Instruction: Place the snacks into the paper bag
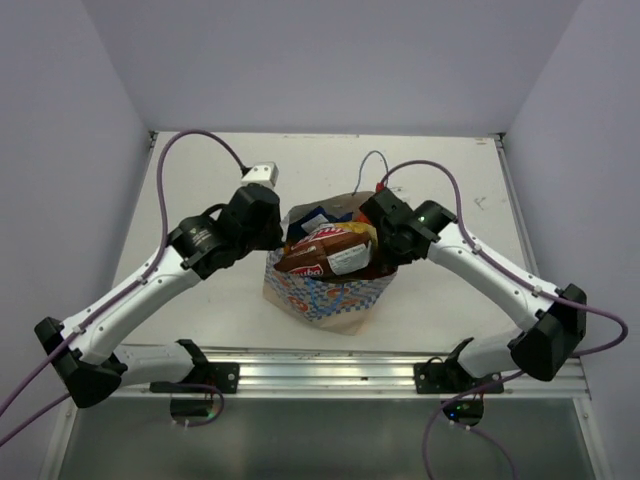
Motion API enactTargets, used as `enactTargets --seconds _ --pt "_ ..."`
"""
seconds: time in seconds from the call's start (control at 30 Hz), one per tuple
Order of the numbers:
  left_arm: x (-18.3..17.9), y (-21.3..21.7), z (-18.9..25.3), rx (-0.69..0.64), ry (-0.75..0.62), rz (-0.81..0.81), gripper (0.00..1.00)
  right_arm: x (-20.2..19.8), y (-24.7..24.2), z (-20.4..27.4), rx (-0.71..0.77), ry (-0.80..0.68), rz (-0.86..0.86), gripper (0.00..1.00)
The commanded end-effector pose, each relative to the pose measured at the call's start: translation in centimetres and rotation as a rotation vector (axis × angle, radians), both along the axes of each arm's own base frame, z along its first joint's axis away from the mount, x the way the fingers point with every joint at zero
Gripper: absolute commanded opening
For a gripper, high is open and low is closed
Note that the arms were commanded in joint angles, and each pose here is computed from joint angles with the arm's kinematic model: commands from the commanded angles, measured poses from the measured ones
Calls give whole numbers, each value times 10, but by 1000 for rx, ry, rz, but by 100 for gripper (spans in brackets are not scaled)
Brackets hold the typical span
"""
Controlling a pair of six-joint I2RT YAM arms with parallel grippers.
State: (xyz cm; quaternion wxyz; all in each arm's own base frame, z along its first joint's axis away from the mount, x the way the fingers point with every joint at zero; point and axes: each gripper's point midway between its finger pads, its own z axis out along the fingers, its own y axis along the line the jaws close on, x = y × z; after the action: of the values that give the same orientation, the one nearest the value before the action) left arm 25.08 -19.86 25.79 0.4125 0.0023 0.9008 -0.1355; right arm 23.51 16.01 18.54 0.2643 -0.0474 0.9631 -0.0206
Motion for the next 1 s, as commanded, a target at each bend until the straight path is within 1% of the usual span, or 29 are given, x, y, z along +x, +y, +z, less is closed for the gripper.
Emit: enactTargets --seconds 0.0,0.03,0.1,0.13,0.2,0.23,0.33,0.37,0.43,0.5,0.53,0.6,0.63,0.67,0.7,0.73,0.77,0.87,0.9,0.97 --pt "8 -8 1 -18 -13 10 0 -1 19 -2 126 -4 -32 0" --pt "8 -10 10 -36 -34 2 0 10 23 25 151 -71 -24 0" --pt "10 -13 30 -76 -80 -5 0 21 20 53 125 -126 -25 0" --pt "10 -13 38 -85 -91 -3 0 27 22 86 144 -174 -11 0" --pt "10 -12 59 -100 -126 10 0 34 28 109 153 -202 -2 0" --pt "9 -11 67 -108 -139 13 0 35 31 137 191 -244 3 0" --pt "3 -9 92 -136 -170 23 0 33 35 166 230 -277 7 0" --pt "1 -10 98 -149 -175 24 0 30 36 167 233 -271 10 0" --pt "-2 -7 95 -139 -163 28 0 26 33 161 226 -250 2 0" --pt "-4 -8 75 -116 -128 19 0 22 30 147 213 -227 -8 0" --pt "-5 -10 67 -108 -113 13 0 18 26 126 186 -198 -11 0" --pt "-9 -17 29 -72 -47 -25 0 12 23 98 160 -151 -22 0" --pt "-10 -18 15 -58 -21 -33 0 6 18 67 122 -104 -25 0" --pt "-12 -17 -2 -23 8 -43 0 2 16 51 108 -76 -30 0" --pt "-12 -12 -7 9 23 -30 0 -6 11 25 78 -22 -42 0" --pt "-11 -12 -6 20 23 -28 0 -7 15 21 100 -18 -43 0" --pt "-10 -14 0 4 5 -32 0 -7 17 22 108 -19 -41 0" --pt "-11 -12 22 -56 -47 -31 0 6 15 55 120 -110 -51 0" --pt "-11 -10 27 -62 -58 -21 0 13 18 75 136 -153 -42 0" --pt "-12 -9 38 -81 -70 -19 0 14 13 87 111 -162 -40 0"
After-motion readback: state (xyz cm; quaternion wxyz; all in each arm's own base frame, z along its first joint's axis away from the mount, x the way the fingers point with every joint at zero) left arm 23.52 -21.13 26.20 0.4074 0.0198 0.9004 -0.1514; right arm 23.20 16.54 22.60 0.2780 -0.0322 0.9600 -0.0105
